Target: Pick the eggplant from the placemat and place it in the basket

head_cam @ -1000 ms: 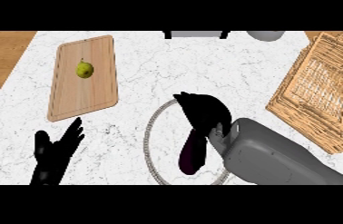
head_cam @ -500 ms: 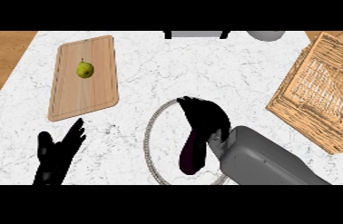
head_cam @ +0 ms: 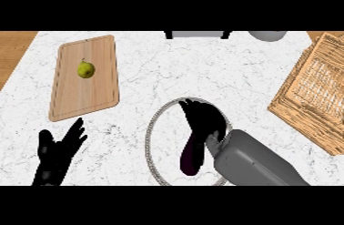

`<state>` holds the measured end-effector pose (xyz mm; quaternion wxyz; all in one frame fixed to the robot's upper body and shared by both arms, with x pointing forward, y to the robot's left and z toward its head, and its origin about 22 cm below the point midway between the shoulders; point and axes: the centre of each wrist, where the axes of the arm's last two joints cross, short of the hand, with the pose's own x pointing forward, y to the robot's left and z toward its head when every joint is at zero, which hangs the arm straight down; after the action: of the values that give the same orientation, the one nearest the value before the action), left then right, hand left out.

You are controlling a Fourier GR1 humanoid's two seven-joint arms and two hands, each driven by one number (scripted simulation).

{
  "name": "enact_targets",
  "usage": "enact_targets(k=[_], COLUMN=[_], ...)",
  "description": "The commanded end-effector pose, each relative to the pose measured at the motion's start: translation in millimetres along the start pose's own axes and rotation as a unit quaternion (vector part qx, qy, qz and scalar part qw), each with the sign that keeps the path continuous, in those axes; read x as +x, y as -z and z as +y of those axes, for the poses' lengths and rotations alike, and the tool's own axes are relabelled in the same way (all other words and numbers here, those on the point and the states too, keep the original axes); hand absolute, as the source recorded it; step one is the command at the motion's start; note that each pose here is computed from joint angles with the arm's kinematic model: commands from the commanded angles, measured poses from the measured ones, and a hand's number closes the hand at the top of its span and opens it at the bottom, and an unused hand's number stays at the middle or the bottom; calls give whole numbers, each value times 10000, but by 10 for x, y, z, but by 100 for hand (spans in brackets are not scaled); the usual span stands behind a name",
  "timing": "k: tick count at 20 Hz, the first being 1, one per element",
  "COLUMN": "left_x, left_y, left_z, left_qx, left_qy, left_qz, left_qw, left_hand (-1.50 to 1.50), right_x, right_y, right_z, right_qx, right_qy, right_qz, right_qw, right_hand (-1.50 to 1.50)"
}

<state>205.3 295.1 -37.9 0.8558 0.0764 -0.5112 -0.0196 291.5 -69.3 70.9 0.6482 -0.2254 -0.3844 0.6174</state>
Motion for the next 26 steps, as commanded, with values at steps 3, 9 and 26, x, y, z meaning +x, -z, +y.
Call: enact_targets(k=[3, 9, 26], left_x=[-134, -202, -222], left_y=[-4, 30, -109], left_z=[-75, -19, -41], left_qx=[8, -36, -26], left_qy=[-88, 43, -17], left_qz=[287, 314, 389], left_qw=[9995, 9995, 9992], left_hand=[0, 0, 0], right_x=[-113, -27, -75], right_y=[125, 251, 274], right_z=[179, 566, 567], right_qx=[362, 466, 364], right_qy=[-309, -296, -712], right_qz=[332, 522, 101], right_qw=[9983, 9971, 9967], right_hand=[-150, -150, 150])
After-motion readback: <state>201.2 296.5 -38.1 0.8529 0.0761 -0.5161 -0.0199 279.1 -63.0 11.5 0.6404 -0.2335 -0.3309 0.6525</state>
